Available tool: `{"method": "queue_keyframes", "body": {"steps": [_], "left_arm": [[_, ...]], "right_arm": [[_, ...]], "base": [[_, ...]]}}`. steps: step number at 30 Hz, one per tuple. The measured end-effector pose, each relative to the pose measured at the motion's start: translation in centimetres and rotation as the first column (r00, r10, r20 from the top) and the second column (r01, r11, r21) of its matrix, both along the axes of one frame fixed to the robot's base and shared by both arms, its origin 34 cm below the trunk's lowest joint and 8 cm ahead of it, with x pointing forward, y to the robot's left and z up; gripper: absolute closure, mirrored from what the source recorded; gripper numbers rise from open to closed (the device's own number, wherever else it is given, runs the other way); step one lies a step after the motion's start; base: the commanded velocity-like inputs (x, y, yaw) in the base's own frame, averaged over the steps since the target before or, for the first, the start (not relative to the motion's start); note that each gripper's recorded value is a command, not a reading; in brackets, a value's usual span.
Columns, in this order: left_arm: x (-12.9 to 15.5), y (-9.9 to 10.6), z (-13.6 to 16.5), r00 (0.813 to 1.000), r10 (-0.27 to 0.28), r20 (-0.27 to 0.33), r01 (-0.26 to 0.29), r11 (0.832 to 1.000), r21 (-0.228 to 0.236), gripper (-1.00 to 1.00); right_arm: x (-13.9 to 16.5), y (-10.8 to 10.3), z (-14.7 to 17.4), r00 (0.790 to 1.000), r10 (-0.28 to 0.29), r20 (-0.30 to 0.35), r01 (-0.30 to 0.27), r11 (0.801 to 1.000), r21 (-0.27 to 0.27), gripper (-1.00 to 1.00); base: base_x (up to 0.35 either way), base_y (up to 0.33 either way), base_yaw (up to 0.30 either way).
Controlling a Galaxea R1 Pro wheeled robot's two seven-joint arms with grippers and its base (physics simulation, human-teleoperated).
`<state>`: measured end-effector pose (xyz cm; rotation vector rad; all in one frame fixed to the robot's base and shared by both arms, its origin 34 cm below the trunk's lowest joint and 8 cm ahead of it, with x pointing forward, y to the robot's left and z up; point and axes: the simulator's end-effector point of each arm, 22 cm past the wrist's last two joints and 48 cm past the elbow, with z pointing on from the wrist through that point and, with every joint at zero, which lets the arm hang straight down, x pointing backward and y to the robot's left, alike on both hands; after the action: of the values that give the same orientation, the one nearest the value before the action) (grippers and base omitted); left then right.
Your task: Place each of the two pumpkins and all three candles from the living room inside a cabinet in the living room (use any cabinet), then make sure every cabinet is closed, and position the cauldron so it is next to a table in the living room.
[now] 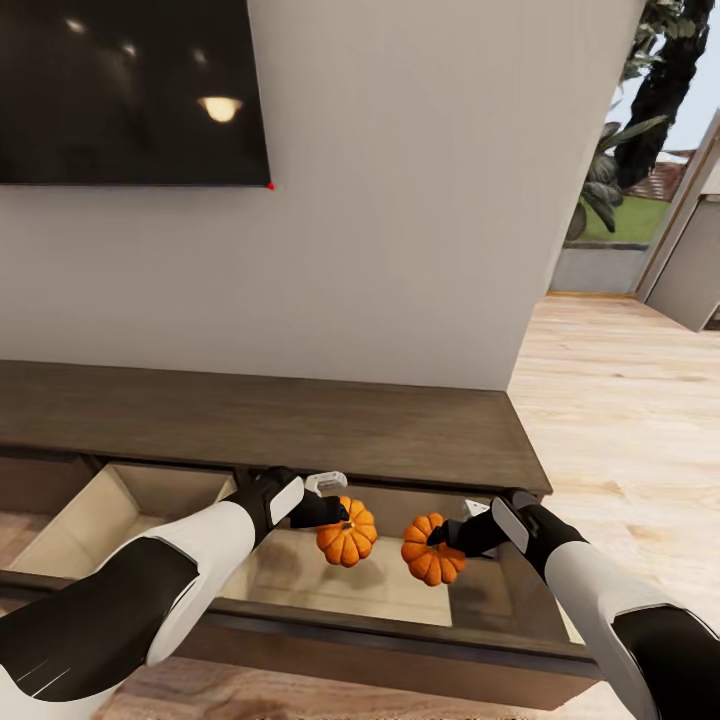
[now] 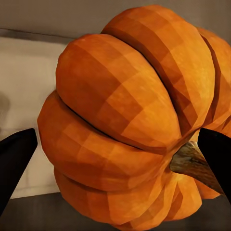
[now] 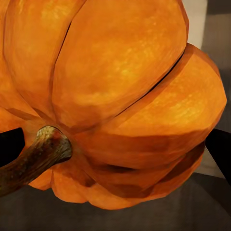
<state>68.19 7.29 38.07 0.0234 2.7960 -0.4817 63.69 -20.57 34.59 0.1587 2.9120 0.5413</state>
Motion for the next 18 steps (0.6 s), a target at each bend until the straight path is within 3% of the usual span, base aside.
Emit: {"method": "queue_keyframes", "body": {"steps": [18], "left_arm": [[-0.35, 0.21, -0.19, 1.0, -0.002, -0.017, 0.002, 1.0, 0.011, 1.0]], "right_arm": [[0.01, 0.0, 0.02, 1.0, 0.0, 0.0, 0.0, 1.0, 0.0, 1.0]], "base": [[-0.013, 0.0, 0.0]]}}
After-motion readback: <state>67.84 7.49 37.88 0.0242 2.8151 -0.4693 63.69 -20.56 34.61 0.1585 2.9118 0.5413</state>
